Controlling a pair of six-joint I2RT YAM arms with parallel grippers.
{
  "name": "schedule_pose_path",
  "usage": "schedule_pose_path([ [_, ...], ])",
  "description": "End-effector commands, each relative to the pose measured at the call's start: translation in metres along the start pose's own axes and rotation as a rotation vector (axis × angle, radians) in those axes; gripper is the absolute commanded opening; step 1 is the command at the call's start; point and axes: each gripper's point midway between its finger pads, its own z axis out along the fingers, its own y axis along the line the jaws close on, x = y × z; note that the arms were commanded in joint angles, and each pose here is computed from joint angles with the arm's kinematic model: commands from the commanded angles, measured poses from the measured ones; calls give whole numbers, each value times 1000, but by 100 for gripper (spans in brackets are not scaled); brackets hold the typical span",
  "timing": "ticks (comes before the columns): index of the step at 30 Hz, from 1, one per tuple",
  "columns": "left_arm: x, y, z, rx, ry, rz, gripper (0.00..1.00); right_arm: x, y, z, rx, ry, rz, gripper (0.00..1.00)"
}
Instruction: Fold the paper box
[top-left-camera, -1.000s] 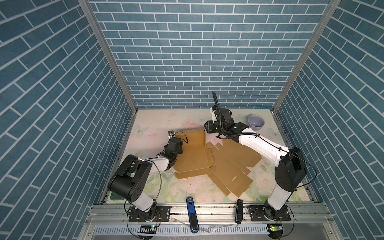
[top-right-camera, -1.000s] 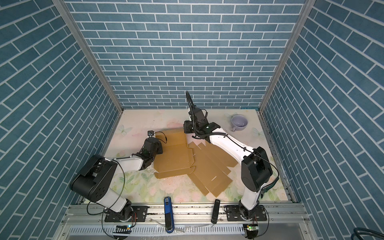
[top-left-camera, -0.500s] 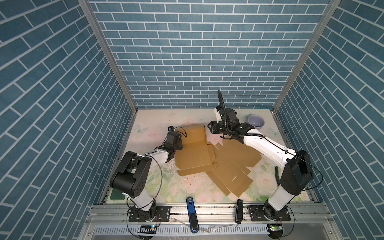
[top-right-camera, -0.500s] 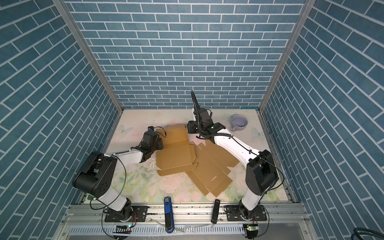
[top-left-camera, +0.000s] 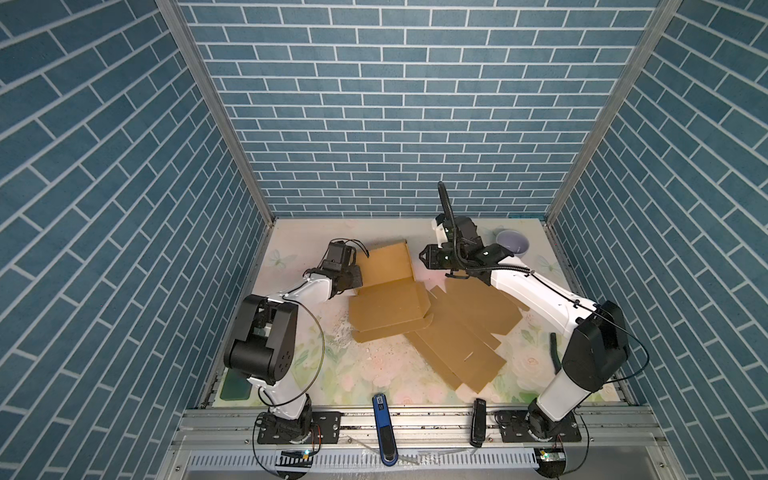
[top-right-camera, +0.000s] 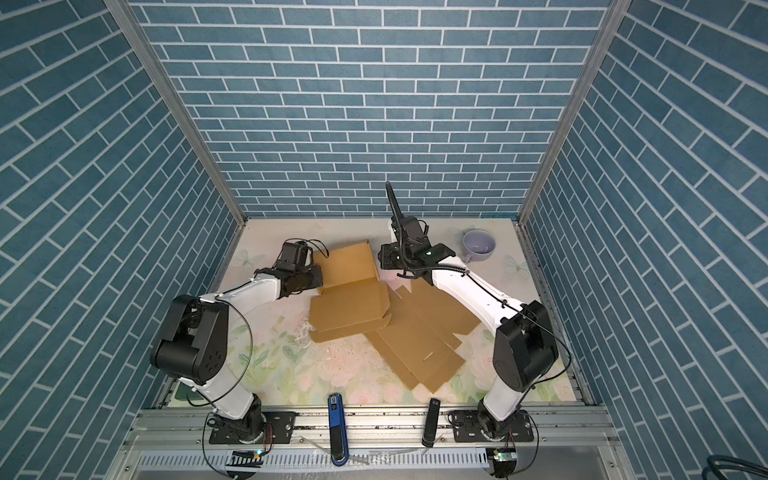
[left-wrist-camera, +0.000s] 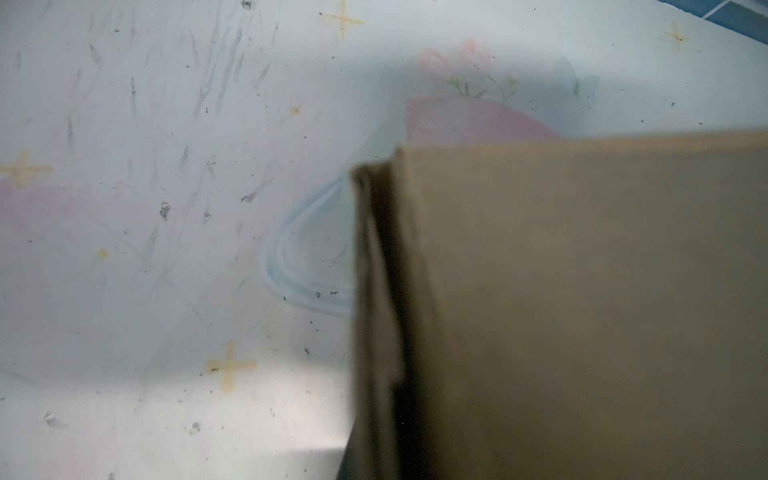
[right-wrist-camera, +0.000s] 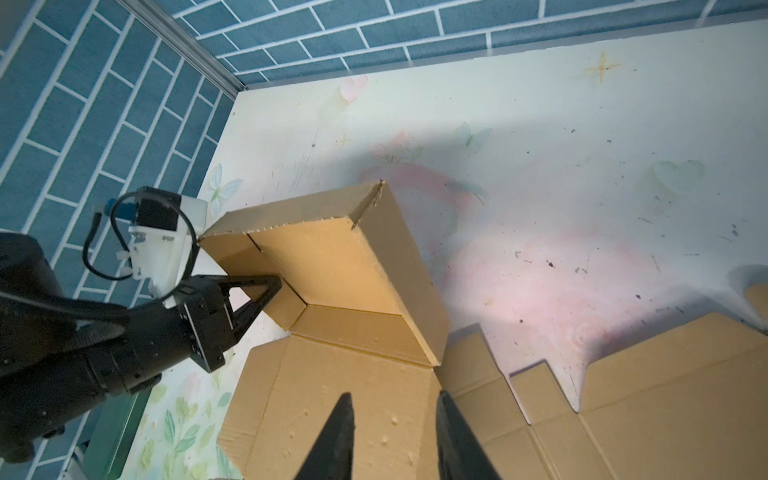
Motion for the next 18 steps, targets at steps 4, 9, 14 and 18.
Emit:
schedule_pose_path([
  [4, 36, 9, -15, -48, 277, -21, 6, 5, -2, -28, -2, 15, 25, 34],
  [9, 47, 16, -30, -69, 417, -39, 6, 15, -10, -35, -10, 30, 54, 34],
  [14, 55, 25, -48, -76, 564, -54, 7, 25, -17, -39, -28, 38, 70, 34],
  [18, 62, 31, -56, -77, 657, -69, 7, 30, -23, -43, -42, 27, 81, 34],
])
